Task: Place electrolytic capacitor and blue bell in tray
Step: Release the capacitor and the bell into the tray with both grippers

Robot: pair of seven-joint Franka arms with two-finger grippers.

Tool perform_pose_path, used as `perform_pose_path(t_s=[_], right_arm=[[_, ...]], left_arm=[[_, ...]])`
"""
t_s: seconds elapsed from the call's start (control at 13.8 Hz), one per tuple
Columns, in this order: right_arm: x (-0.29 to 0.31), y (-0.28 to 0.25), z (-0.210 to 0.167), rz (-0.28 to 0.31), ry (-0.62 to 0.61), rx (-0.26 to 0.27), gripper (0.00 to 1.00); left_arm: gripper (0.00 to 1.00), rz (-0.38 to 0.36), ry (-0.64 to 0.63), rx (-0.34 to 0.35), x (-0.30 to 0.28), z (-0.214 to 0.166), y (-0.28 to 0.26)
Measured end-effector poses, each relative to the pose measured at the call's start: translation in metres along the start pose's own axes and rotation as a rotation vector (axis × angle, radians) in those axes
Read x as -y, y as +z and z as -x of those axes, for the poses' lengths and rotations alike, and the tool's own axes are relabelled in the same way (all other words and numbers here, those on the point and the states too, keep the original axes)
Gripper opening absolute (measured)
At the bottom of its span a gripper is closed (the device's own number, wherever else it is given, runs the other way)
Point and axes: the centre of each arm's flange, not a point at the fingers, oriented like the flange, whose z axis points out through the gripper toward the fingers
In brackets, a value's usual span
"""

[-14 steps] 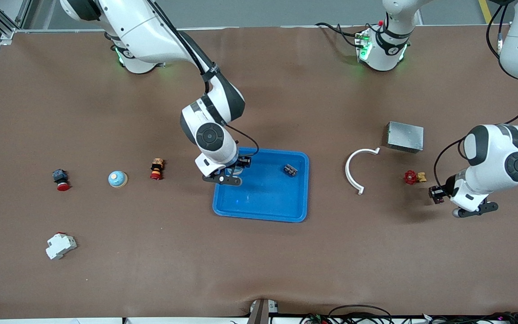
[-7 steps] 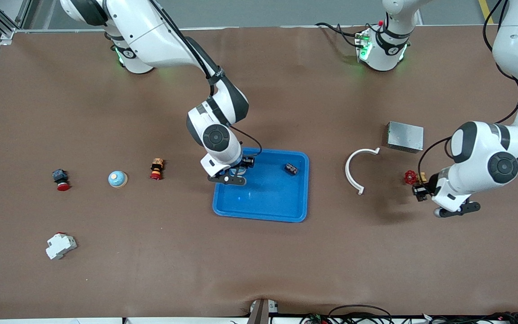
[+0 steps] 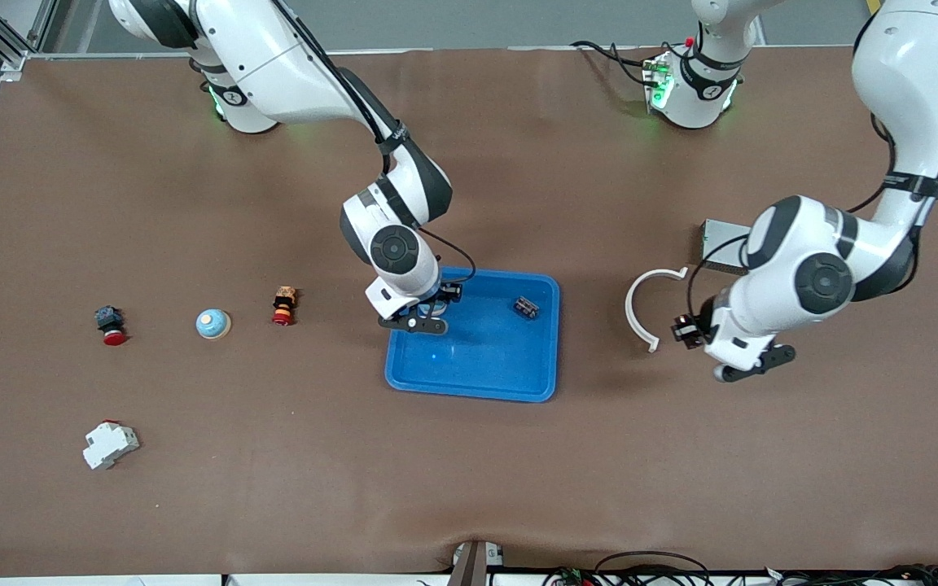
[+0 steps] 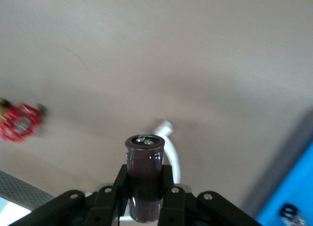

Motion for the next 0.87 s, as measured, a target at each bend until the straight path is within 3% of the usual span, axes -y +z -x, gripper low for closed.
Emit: perform_pose_path(t_s=[0.15,0.36,0.58,0.87], right_arm=[[0.002,-0.001,0.0,-0.002,-0.002,-0.002,0.7],[0.007,-0.007,0.0,-0.012,-0.008,-0.011,0.99],[0.013,-0.03,-0.001,-0.011,-0.015,-0.003,1.0],[0.004,-0.121,0.015,0.043,-0.022,0.075,1.0]], left_arm=[[0.3,-0.001,-0.05,0.0,-0.047,0.029,0.004],[0.3,-0.016,-0.11,-0.018,-0.11,0.067,0.02],[0.3,-0.029,-0.183,-0.027,-0.148,0.082,0.044],[0.3,-0.033,-0.301,-0.045,-0.188,0.091,0.073]])
